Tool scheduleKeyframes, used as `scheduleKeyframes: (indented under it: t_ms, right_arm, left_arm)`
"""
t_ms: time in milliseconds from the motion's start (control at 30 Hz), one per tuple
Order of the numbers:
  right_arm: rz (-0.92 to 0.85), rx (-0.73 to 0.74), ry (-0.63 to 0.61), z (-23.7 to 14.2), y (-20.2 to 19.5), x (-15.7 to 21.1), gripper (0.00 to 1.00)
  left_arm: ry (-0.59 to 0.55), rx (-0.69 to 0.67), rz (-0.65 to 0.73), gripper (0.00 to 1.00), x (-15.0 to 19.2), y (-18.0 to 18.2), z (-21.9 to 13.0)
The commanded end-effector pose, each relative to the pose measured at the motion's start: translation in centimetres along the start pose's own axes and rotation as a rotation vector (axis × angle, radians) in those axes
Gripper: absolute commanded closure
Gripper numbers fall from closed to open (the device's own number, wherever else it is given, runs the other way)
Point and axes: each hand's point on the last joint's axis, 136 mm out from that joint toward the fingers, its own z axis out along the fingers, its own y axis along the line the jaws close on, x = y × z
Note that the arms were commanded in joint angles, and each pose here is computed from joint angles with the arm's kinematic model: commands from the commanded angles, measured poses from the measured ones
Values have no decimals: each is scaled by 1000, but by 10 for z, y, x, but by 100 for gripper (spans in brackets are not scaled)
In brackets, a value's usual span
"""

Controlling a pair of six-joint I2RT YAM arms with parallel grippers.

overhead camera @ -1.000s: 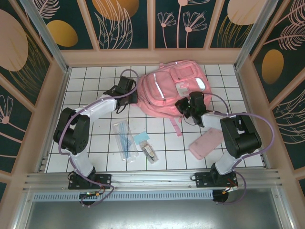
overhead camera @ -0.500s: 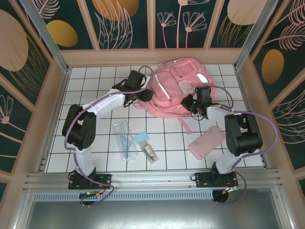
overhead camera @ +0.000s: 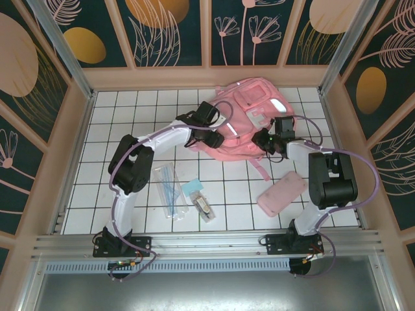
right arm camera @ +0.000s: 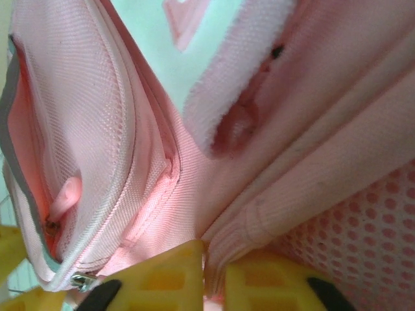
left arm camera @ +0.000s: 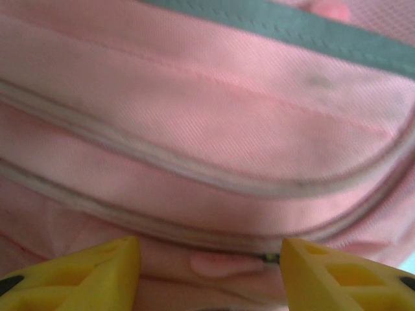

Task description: Pack the student bag

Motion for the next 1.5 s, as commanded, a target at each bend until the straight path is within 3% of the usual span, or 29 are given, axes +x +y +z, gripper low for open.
scheduleKeyframes:
  t_ms: [0,167,367,533,733,833,933,1000,1233,1467]
  right_arm:
    - [2,23,1,1,-3,-4,72]
    - [60,-9,-22,-24,19,2,52]
    - [143,-90,-23,-41,36,19,45]
    - [158,-138,-30,-24,43,19,42]
    - [190,-62,-5,21,27,10,42]
    - [199,-23,11,38,20,12,48]
    - [205,-54,-4,39,25,7,87]
    - [183,-88,-27,32,38,-3,100]
    - [49,-138,-88,-8,95,-46,100]
    - [35,-180,-63,-8,109,-46,100]
  left_arm:
    - [30,-31,14,40,2,10,12]
    - [75,157,-109,43,30,-21,32]
    - [-47,491,-369,48,19,-79,9]
    - [-141,567,-435,48,10,-106,-17]
    - [-126,603,-476,49,33,-123,-16]
    - [-111,589,-487,49,45,-121,-12]
    - [-91,530,-468,49,52,-114,-8]
    - [-99,455,-430,47,48,-104,-11]
    - [-134,80,-290,36,24,-46,-31]
    - [-93,30,-197,38,14,-39,-22]
